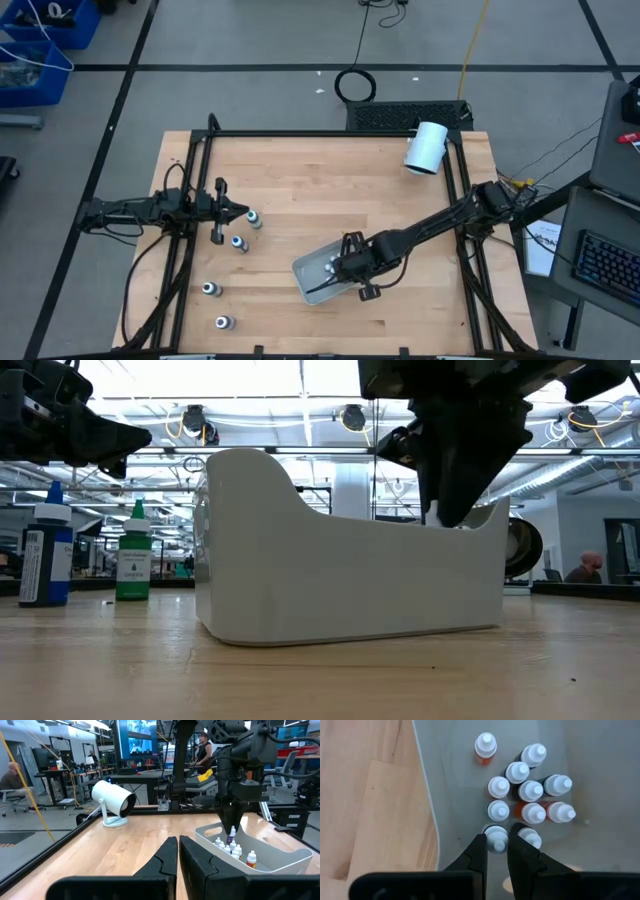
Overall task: Pick & Place food coloring
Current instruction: Put the small violet food coloring bottle in the gray bin
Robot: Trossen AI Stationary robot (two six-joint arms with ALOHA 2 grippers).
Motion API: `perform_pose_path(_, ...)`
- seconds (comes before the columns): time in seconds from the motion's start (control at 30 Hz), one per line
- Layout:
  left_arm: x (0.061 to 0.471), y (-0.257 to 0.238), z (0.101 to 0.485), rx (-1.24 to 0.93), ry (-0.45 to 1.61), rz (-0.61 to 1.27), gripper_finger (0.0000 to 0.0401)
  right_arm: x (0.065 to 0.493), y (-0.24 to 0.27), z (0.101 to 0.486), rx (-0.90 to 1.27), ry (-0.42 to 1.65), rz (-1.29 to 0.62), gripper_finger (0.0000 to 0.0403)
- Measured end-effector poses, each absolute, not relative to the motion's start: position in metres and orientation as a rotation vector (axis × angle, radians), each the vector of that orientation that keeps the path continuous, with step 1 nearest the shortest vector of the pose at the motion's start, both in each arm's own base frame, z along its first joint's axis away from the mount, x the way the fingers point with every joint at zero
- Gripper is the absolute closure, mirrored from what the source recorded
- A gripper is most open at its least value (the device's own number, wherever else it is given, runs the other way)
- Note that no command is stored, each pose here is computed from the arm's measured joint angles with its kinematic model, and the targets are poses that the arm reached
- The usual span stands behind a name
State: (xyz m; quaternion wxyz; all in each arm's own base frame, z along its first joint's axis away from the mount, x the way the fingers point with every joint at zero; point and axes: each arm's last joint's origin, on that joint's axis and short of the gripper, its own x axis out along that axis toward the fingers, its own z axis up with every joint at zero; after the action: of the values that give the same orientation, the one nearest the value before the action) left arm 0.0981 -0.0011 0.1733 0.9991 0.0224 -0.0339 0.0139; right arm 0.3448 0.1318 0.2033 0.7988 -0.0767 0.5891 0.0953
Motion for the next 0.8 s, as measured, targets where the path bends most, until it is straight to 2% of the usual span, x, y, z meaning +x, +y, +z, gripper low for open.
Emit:
perform_pose_path(0.27,0.098,-0.001,0.173,0.045,-0.067,0.028,0.0375,0.350,0.133,0.186,-0.162,1.309,0.222,0.0365)
perform_pose_path(0.8,0.098,-0.001,0.173,0.045,-0.068,0.028,0.0375,0.350,0.121,0.174,-0.156,1.322,0.205,0.0365)
